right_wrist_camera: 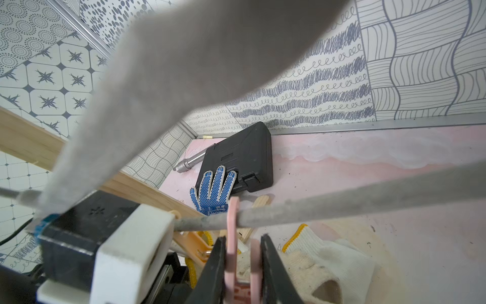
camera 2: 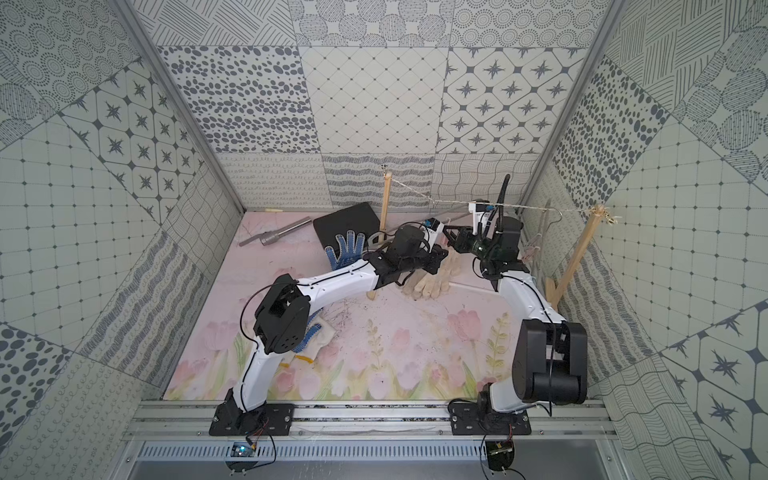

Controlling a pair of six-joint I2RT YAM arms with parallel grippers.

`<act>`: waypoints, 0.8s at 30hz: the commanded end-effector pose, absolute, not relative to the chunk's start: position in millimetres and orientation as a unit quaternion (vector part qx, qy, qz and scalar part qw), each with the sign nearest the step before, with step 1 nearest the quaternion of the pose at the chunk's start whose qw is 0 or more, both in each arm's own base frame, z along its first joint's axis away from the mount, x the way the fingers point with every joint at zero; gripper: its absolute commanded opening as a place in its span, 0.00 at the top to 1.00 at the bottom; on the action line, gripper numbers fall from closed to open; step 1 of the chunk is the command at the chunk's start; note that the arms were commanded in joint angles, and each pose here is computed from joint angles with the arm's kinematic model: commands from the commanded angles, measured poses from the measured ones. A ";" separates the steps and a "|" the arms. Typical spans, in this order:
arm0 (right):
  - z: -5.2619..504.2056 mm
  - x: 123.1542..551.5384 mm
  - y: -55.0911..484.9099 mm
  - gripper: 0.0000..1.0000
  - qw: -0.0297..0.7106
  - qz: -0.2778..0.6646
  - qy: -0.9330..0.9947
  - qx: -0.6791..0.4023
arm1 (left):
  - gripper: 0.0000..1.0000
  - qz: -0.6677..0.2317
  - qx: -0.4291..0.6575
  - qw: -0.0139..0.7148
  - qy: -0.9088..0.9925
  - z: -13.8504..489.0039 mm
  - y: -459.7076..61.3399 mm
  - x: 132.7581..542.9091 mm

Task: Clip the gloves onto a hanger to dry
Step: Clamp the glove onto the hanger.

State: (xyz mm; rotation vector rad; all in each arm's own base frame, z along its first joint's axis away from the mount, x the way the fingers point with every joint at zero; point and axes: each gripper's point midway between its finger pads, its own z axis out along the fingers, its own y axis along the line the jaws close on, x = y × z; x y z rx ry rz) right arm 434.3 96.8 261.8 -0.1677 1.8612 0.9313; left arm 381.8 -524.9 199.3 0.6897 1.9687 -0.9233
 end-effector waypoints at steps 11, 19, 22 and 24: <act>290.8 440.2 96.0 1.00 0.545 0.383 0.740 -0.089 | 1.00 -0.356 0.230 0.418 0.804 196.4 -489.2 399.7; 290.8 438.0 100.9 1.00 0.543 0.403 0.728 -0.112 | 1.00 -0.363 0.229 0.390 0.815 194.0 -472.8 402.0; 290.4 437.0 102.3 1.00 0.544 0.406 0.725 -0.116 | 1.00 -0.371 0.233 0.392 0.809 201.7 -471.6 401.3; 290.7 436.7 102.6 1.00 0.546 0.407 0.723 -0.118 | 1.00 -0.379 0.237 0.389 0.806 205.6 -473.7 398.3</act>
